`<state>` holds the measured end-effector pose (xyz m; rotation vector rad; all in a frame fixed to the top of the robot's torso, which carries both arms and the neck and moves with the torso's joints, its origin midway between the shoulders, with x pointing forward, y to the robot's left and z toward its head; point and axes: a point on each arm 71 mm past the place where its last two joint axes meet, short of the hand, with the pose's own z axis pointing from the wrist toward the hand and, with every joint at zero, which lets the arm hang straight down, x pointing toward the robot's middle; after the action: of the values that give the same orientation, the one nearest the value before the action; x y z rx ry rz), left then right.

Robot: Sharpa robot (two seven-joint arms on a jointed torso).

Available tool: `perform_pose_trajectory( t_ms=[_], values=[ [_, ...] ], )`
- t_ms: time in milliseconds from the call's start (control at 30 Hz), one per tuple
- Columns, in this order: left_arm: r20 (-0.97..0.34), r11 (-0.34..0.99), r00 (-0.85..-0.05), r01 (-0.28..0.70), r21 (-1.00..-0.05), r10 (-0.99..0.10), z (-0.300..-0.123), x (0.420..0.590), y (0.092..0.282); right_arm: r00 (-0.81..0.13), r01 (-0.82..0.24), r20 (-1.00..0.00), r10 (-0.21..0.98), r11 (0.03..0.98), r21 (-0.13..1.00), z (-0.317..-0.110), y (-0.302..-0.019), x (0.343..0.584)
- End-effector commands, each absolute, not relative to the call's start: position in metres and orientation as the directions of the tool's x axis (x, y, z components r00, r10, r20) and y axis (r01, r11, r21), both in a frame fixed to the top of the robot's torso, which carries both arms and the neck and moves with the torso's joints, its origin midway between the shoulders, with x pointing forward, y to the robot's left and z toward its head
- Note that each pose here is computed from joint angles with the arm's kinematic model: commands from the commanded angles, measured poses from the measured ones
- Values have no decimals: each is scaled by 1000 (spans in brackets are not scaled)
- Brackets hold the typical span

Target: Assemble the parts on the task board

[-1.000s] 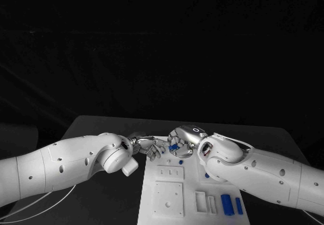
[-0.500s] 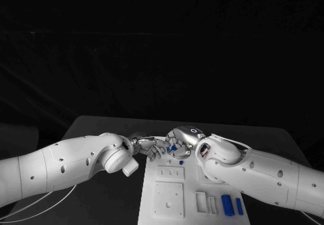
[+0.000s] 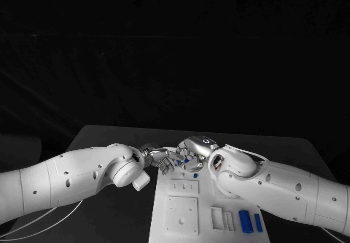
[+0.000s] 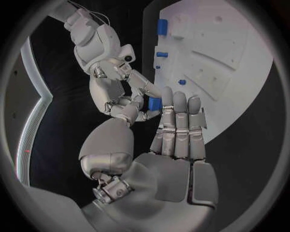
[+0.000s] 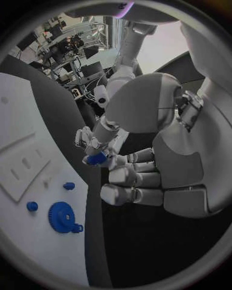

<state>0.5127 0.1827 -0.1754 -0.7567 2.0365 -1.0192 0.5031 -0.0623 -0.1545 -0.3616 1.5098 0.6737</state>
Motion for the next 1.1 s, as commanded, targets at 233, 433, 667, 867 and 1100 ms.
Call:
perform_pose_trajectory(
  t_ms=[233, 433, 667, 867, 1100],
  values=[
    [-340, 512, -575, -164, -843, -744, -174, 512, 179, -82, -616, -984, 160, 768, 176, -157, -58, 501],
    [-342, 509, -566, -164, -845, -750, -174, 512, 180, -84, -614, -984, 157, 769, 176, -157, -59, 502],
    [-340, 510, -572, -163, -845, -746, -174, 512, 180, -85, -608, -984, 153, 775, 173, -158, -61, 503],
    [-337, 512, -583, -163, -843, -740, -175, 511, 180, -86, -602, -985, 150, 780, 171, -159, -63, 504],
    [-338, 514, -583, -164, -842, -739, -175, 511, 181, -91, -601, -985, 146, 780, 171, -160, -63, 504]
  ],
)
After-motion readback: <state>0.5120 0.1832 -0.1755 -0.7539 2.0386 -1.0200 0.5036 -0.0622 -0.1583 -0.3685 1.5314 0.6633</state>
